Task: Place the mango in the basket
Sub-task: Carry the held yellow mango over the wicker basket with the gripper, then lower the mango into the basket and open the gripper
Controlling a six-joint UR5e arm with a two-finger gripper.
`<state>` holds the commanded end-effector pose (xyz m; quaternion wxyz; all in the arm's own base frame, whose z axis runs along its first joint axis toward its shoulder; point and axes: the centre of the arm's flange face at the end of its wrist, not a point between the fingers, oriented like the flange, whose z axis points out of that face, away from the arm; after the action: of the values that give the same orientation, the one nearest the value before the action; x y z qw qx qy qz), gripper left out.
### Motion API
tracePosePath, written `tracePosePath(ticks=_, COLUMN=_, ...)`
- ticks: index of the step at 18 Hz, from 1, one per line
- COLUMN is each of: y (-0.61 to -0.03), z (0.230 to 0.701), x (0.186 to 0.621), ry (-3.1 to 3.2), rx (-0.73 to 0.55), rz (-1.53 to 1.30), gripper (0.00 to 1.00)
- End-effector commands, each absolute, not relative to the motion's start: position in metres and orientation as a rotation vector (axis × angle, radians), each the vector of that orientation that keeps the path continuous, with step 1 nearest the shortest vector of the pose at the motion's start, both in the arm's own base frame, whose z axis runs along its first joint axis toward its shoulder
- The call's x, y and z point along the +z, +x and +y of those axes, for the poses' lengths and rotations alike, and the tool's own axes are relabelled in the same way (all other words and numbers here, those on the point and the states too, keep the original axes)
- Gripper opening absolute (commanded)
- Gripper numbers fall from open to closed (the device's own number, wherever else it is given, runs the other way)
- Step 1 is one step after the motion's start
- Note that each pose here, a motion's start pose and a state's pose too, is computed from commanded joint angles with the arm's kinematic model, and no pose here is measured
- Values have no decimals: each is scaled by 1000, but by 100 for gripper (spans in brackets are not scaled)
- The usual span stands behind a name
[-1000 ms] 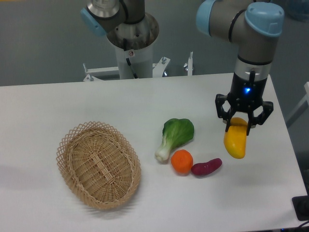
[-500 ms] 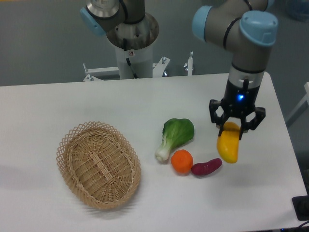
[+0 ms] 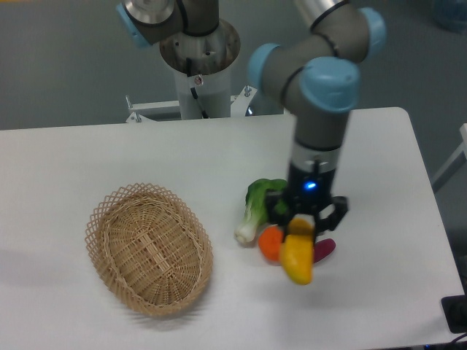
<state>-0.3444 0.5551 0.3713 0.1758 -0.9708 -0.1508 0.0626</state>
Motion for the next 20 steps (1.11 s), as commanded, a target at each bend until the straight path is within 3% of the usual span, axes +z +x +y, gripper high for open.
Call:
tracePosePath(ticks=4, y=-275, z=586, x=348, ry=-2800, rx=156, rz=-410, gripper=41)
tracePosePath(ticks=9, y=-218, z=590, x=307, ry=-2867, rx=108, rz=-346, gripper=41)
tracePosePath(ticks=13, y=-209, z=602, x=261, ry=-2935, rx=177, rz=-296, gripper=41)
tracePosePath(ticks=20, y=-206, z=604, x=251, ry=-2946, rx=183, rz=-285, gripper=45)
